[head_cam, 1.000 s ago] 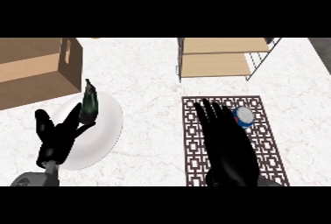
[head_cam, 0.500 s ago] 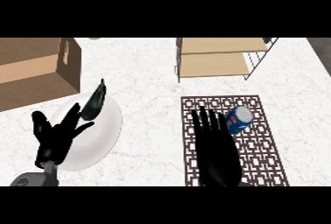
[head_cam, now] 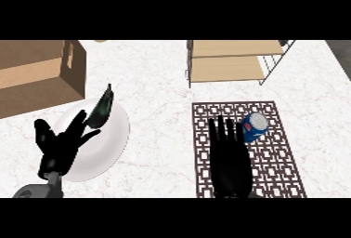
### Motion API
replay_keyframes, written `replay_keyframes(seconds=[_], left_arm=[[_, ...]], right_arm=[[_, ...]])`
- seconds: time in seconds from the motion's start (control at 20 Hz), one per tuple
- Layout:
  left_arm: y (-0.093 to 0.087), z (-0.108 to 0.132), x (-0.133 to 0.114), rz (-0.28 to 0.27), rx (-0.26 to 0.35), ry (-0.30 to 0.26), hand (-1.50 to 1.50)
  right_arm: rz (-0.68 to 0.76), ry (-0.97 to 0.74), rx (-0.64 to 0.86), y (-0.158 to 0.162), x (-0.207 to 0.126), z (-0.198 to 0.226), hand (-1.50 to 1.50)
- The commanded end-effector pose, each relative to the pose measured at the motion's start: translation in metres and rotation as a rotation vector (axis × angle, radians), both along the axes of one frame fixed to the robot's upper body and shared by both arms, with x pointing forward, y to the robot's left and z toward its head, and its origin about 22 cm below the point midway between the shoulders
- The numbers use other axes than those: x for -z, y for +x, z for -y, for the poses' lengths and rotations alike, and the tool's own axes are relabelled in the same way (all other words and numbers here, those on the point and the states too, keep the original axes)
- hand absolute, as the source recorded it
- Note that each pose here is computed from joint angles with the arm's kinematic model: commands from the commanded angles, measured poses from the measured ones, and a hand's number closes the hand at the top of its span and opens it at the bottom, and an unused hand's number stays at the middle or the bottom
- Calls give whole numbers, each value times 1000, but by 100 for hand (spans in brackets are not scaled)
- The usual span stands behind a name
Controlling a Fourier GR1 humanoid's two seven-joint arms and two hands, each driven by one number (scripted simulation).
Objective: Pick the sweet potato from the placemat and place it in the tiered shelf
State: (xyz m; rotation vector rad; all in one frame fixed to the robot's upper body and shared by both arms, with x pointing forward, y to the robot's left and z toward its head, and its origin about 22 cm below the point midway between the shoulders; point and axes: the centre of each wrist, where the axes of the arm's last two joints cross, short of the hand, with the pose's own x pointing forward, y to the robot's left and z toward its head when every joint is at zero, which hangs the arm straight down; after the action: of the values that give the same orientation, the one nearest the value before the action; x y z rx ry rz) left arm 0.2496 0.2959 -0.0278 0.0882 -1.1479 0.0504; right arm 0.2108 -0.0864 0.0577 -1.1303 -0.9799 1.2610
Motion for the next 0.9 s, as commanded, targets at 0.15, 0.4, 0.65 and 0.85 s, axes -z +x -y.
replay_keyframes(seconds=[0.15, 0.4, 0.65, 0.85], left_arm=[[2, -4, 3, -36, -6, 1, 0], [-24, -5, -10, -46, 10, -1, 0], [-5, 1, -2, -48, 0, -6, 0], [-3, -1, 12, -32, 21, -8, 0]], right_arm=[[-3, -56, 83, 16, 31, 2, -150], [44, -88, 103, 7, 45, 10, -150], [66, -110, 83, 30, 41, 12, -150], [89, -67, 58, 26, 46, 27, -150]])
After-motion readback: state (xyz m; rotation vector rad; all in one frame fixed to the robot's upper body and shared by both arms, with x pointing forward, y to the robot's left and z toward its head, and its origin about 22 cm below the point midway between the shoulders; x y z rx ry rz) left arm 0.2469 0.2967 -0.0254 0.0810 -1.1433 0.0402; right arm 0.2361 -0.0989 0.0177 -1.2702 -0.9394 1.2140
